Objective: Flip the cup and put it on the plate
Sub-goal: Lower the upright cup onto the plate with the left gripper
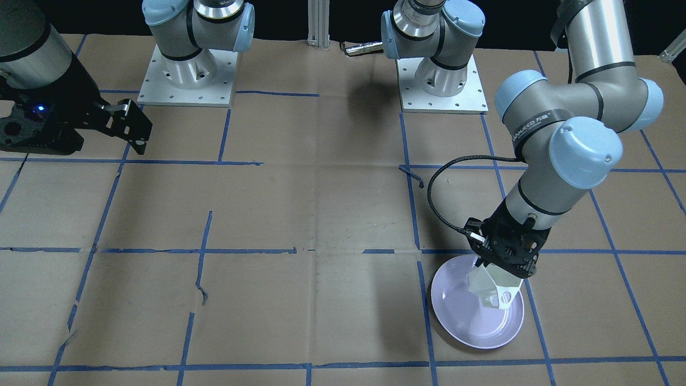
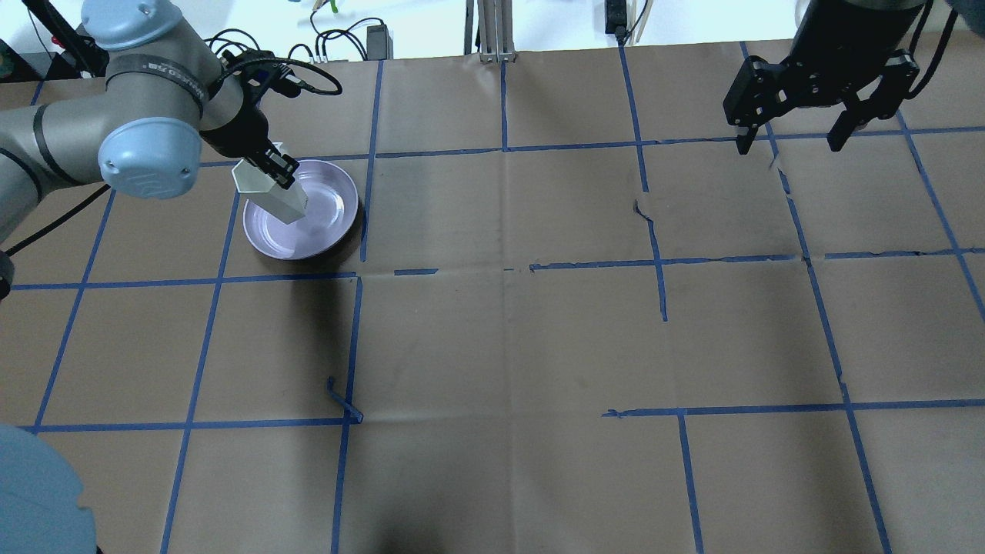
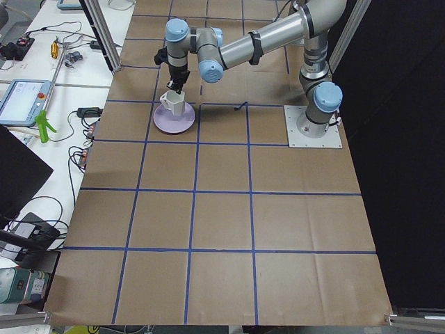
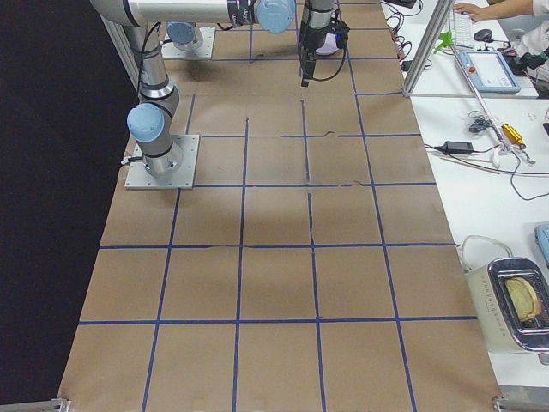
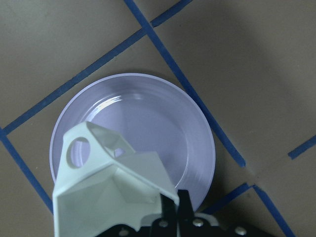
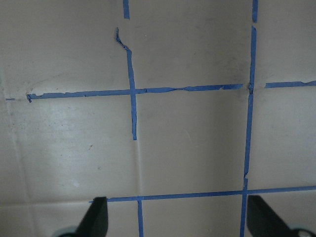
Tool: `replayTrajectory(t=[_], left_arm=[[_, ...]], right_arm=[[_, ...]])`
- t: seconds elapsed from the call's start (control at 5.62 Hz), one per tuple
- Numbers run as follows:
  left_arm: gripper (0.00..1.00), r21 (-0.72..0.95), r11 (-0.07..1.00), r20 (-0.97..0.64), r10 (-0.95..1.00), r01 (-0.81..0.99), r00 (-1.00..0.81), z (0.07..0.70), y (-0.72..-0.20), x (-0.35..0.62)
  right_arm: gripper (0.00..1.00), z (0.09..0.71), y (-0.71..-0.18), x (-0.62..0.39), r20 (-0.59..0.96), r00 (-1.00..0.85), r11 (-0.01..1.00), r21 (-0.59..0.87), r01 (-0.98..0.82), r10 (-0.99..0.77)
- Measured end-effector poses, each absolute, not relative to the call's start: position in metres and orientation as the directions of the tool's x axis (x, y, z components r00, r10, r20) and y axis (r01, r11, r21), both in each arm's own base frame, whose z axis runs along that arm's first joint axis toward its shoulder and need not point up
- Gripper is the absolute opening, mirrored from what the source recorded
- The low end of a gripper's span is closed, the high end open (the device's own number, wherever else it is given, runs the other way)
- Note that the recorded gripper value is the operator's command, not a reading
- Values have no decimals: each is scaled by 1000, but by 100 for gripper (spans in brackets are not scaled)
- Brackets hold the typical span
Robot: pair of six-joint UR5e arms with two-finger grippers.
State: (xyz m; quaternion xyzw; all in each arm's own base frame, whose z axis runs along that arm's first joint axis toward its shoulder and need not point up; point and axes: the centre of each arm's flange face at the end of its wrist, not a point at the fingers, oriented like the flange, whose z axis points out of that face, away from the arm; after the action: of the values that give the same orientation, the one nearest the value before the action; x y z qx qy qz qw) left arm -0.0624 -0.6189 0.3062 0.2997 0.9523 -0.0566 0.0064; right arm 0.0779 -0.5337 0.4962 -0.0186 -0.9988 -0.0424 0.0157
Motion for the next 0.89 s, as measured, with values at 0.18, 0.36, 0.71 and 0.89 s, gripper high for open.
replayTrajectory(t=[0.18, 0.36, 0.71, 0.89], left_arm=[[11, -106, 807, -66, 577, 581, -814, 289, -620, -69], [31, -107, 805, -72, 579, 583, -812, 278, -620, -71], [99, -78, 813, -92, 570, 577, -816, 268, -621, -68], [99, -69, 816, -93, 567, 573, -819, 266, -621, -68]], right_arm=[[100, 496, -534, 78, 33, -999, 996, 84, 39, 36], [100, 496, -534, 78, 33, -999, 996, 84, 39, 36], [100, 496, -534, 78, 33, -999, 996, 84, 39, 36], [100, 496, -534, 78, 33, -999, 996, 84, 39, 36]])
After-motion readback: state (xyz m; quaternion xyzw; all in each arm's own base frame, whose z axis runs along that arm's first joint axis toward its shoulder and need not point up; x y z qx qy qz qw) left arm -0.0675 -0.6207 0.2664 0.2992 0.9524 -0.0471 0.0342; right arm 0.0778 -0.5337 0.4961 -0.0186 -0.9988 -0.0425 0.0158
